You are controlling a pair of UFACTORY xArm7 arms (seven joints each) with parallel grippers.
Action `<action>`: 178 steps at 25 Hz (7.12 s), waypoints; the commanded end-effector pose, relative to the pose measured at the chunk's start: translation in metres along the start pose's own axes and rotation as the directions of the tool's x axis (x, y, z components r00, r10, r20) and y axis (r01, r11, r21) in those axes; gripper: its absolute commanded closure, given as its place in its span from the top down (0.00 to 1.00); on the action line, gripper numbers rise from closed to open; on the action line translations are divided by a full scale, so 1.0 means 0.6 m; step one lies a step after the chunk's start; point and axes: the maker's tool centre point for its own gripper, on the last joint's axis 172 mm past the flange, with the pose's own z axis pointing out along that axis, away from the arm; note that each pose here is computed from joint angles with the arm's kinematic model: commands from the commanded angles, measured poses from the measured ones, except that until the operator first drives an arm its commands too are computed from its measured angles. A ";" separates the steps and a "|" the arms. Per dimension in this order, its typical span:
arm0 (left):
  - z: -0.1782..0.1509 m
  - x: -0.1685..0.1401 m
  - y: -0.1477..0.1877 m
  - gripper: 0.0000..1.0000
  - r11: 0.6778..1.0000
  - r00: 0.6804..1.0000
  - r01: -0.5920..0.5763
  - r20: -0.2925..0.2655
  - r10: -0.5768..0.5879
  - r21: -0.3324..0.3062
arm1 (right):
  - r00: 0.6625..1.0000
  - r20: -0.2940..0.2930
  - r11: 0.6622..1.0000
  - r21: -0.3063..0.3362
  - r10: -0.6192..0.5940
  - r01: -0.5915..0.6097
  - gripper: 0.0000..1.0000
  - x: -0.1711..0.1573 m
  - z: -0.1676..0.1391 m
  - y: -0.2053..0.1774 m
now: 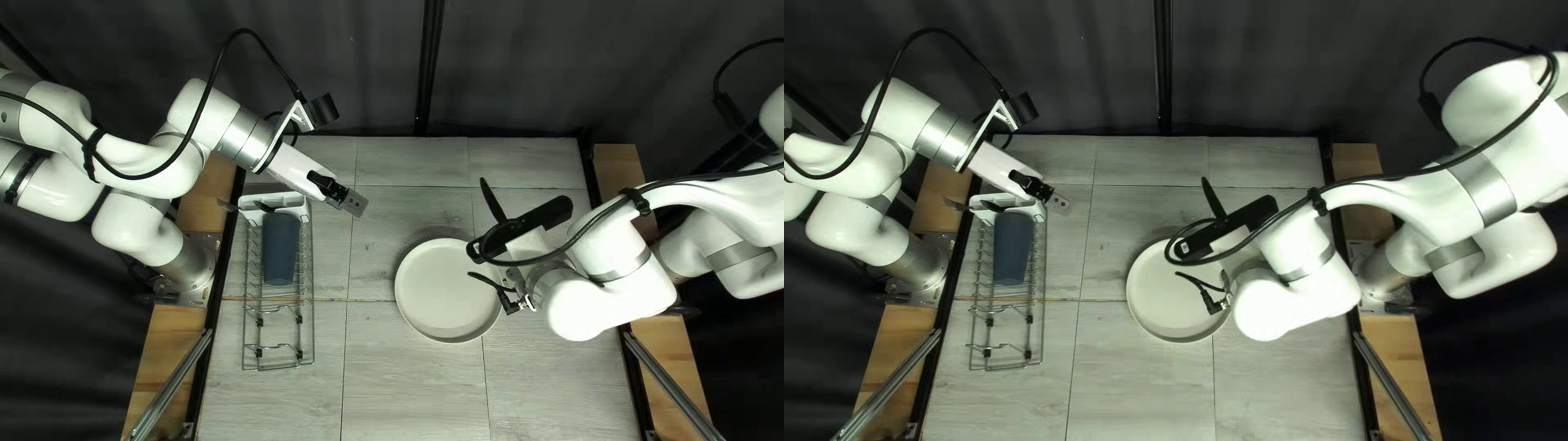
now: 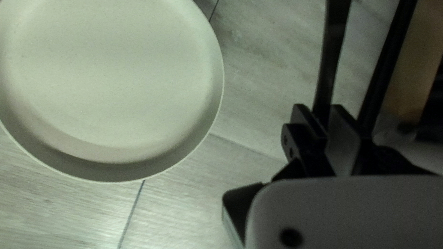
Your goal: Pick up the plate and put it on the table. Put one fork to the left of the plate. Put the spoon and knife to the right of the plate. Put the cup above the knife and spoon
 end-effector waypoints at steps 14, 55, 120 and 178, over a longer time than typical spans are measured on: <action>0.000 0.000 0.000 1.00 1.000 1.000 0.000 0.000 0.000 0.000 | 0.936 0.216 0.960 -0.013 0.277 -0.281 0.00 -0.126 0.116 -0.022; 0.000 0.000 0.000 1.00 1.000 1.000 0.000 0.000 0.000 0.000 | 0.914 0.293 0.955 0.020 0.279 -0.297 1.00 -0.118 0.175 0.002; -0.128 0.044 -0.025 1.00 0.770 0.857 -0.513 0.273 0.437 0.379 | 0.683 -0.115 0.644 0.250 -0.722 0.723 1.00 0.095 -0.109 0.210; -0.147 -0.067 -0.289 1.00 0.052 0.149 -0.988 0.804 0.576 0.146 | 0.683 -0.115 0.644 0.250 -0.722 0.723 1.00 0.095 -0.109 0.210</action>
